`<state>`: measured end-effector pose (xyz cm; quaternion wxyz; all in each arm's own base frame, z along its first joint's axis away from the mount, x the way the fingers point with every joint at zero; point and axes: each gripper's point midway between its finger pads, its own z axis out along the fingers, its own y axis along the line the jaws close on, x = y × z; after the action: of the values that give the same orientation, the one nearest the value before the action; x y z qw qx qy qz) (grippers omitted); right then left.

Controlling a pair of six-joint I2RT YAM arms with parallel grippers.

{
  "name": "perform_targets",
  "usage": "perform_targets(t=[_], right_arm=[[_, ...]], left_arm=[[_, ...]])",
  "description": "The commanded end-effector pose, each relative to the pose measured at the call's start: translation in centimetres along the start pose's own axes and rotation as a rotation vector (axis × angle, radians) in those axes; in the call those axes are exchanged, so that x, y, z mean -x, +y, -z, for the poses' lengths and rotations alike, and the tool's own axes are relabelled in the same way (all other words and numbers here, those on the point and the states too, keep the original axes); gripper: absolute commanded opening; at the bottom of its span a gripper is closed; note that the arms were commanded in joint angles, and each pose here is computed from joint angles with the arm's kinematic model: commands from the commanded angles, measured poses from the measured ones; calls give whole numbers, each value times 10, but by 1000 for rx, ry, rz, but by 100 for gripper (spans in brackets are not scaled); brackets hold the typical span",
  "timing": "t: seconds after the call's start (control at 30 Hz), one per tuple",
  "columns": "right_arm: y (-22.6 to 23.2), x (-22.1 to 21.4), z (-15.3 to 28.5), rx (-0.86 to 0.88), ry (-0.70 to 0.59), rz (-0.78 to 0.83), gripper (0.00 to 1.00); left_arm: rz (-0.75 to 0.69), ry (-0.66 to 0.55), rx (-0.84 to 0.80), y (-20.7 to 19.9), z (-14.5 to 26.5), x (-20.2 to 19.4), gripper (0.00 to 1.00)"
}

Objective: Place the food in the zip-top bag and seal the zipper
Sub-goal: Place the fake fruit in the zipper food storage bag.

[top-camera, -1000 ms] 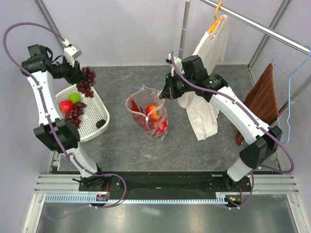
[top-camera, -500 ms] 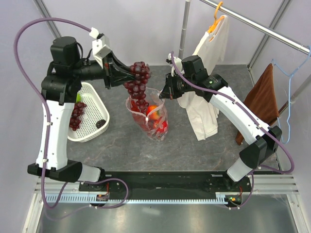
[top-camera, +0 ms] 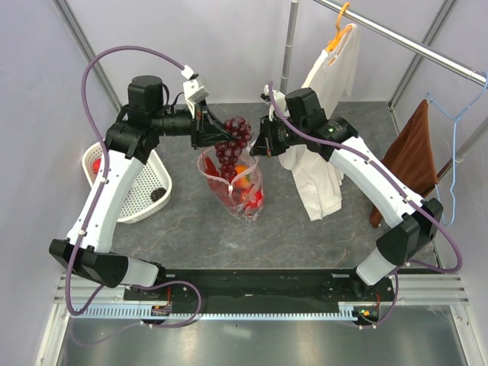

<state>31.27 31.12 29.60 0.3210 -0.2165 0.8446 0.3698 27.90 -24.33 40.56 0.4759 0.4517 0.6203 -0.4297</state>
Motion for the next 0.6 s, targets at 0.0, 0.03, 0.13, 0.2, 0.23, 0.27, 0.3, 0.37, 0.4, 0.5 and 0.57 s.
perform_targets(t=[0.0, 0.03, 0.13, 0.2, 0.23, 0.27, 0.3, 0.37, 0.4, 0.5, 0.57], right_arm=[[13, 16, 17, 29, -67, 32, 0], [13, 16, 17, 27, -67, 30, 0], [14, 16, 17, 35, -66, 34, 0], [15, 17, 18, 37, -68, 37, 0], [16, 18, 18, 39, -70, 40, 0], [17, 18, 18, 45, -68, 43, 0], [18, 19, 19, 49, -71, 50, 0], [19, 18, 20, 56, -68, 56, 0], [19, 17, 20, 55, -68, 61, 0], [19, 16, 19, 59, -65, 73, 0], [19, 16, 19, 62, -65, 79, 0]], left_arm=[[-82, 13, -18, -10, 3, -18, 2], [-95, 30, 7, -6, 4, -25, 2], [-65, 66, 6, -7, 4, -49, 9], [-36, 102, -9, -10, 5, -64, 51], [-22, 126, 12, -8, 6, -69, 64], [-13, 143, 24, -10, 10, -69, 75], [-31, 156, 35, -10, 13, -69, 77], [-62, 159, 49, -13, 21, -60, 83], [-118, 150, 51, -18, 27, -53, 86], [-286, 169, 39, -31, 42, -45, 91], [-379, 226, 37, -33, 50, -55, 91]])
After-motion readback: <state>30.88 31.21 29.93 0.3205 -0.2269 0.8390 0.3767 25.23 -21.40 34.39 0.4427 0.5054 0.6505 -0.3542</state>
